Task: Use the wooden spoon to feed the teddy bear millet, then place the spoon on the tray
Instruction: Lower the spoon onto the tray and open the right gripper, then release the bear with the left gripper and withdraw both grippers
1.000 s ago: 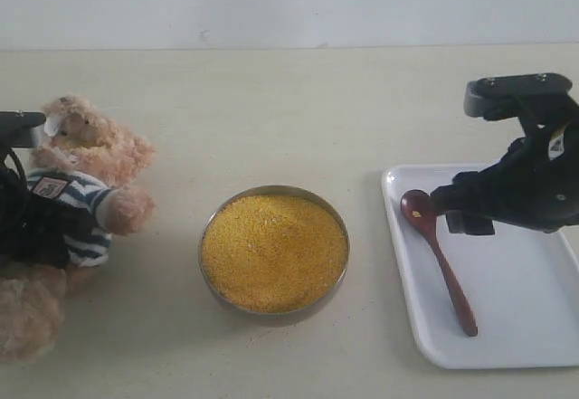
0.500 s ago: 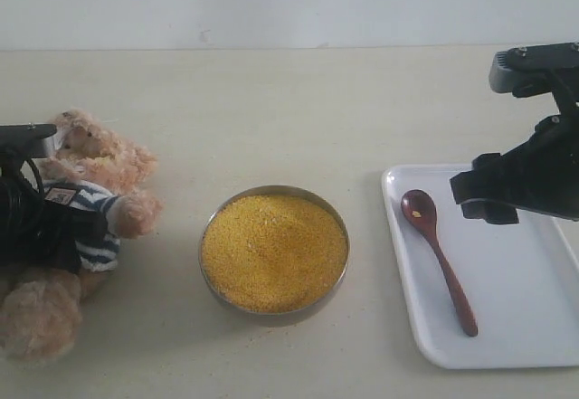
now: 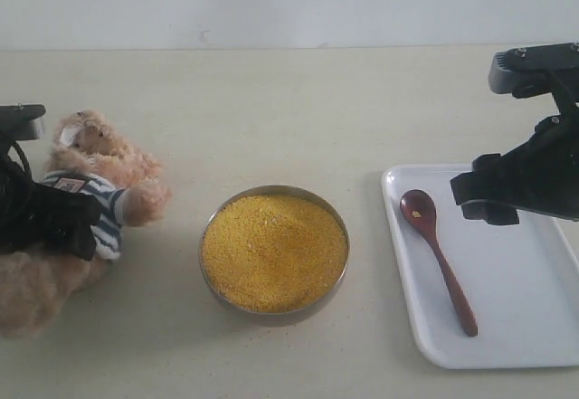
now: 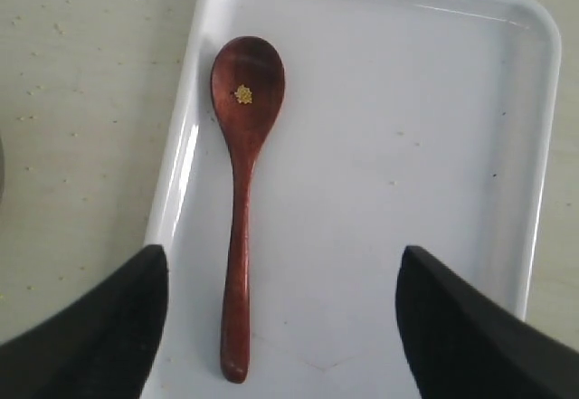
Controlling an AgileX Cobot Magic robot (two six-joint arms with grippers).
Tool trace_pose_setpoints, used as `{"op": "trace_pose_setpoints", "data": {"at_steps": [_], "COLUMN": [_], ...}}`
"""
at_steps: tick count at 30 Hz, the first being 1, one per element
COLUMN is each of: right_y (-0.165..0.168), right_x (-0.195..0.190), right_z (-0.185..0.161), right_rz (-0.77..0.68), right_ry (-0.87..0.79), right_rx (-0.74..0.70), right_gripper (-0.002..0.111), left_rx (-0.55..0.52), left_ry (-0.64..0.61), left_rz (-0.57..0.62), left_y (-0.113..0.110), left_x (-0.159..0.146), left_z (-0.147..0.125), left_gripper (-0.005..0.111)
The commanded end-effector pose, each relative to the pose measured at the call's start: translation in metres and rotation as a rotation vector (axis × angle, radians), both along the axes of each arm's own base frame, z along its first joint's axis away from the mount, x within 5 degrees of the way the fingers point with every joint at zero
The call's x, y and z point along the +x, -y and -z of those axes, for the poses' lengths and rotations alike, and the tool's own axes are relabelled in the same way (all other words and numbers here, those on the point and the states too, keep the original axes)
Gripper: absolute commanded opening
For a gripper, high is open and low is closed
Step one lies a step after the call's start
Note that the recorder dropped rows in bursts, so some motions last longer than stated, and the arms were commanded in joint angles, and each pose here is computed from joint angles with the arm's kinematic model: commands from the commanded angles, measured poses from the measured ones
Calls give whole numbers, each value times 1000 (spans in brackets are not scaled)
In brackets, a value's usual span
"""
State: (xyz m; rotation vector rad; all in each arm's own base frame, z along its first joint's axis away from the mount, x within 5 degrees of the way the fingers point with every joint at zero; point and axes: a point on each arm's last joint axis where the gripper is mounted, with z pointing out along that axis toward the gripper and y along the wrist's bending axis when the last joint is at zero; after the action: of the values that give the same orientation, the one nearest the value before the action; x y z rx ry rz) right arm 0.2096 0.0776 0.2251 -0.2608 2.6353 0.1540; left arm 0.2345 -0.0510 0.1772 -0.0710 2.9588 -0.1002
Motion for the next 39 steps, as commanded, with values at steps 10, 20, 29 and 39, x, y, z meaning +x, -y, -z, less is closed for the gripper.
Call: {"op": "trace_pose_setpoints", "data": {"at_steps": [10,20,29,39], "right_y": [4,6,6,5], "right_x": [-8,-13,-13,-11], "right_z": [-14,-17,-17,-19], "right_rz": [-4,-3,-5,-4], "right_ry": [54,47,48,96], "right_rx": [10,7,6,30], "right_gripper": [66,66,66,5], "left_rx": [25,30,39,98], "left_ry": [96,82,109,342], "left_rz": [4,11,36,50], "left_y": [-6,-7,-7,-16], "left_x": [-15,-16,-13,-18], "left_z": [-36,-35,-39,-110], "left_gripper": [76,93,103,54]}}
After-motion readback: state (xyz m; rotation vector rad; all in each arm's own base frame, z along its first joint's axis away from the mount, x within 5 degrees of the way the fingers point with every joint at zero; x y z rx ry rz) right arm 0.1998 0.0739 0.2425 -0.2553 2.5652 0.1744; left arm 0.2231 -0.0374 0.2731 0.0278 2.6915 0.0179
